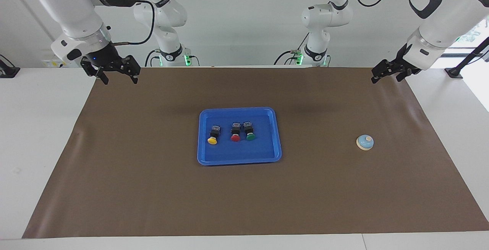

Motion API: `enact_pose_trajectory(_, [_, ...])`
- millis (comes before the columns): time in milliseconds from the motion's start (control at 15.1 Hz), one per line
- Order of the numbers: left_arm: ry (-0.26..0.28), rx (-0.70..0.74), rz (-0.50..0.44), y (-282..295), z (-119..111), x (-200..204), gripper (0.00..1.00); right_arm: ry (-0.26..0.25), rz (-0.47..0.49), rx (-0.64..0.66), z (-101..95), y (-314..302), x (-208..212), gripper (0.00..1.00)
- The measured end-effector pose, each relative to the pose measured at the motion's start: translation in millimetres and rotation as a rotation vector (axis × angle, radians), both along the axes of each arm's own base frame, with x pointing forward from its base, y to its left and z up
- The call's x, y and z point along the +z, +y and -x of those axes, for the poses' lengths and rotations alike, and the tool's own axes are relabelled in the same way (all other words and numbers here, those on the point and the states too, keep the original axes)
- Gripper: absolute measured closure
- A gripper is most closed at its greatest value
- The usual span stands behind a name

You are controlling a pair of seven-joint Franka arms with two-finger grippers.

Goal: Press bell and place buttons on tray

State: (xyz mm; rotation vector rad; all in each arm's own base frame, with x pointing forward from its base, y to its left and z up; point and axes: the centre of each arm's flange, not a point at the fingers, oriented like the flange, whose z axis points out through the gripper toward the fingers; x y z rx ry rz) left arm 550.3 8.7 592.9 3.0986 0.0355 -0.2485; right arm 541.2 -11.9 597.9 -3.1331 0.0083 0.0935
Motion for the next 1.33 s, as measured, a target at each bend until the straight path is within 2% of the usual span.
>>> enact_pose_trajectory(1327, [0.000,0.000,0.000,0.0,0.0,0.0,0.00,0.004,0.012,-0.018,0.6,-12.1,-1.9,0.00])
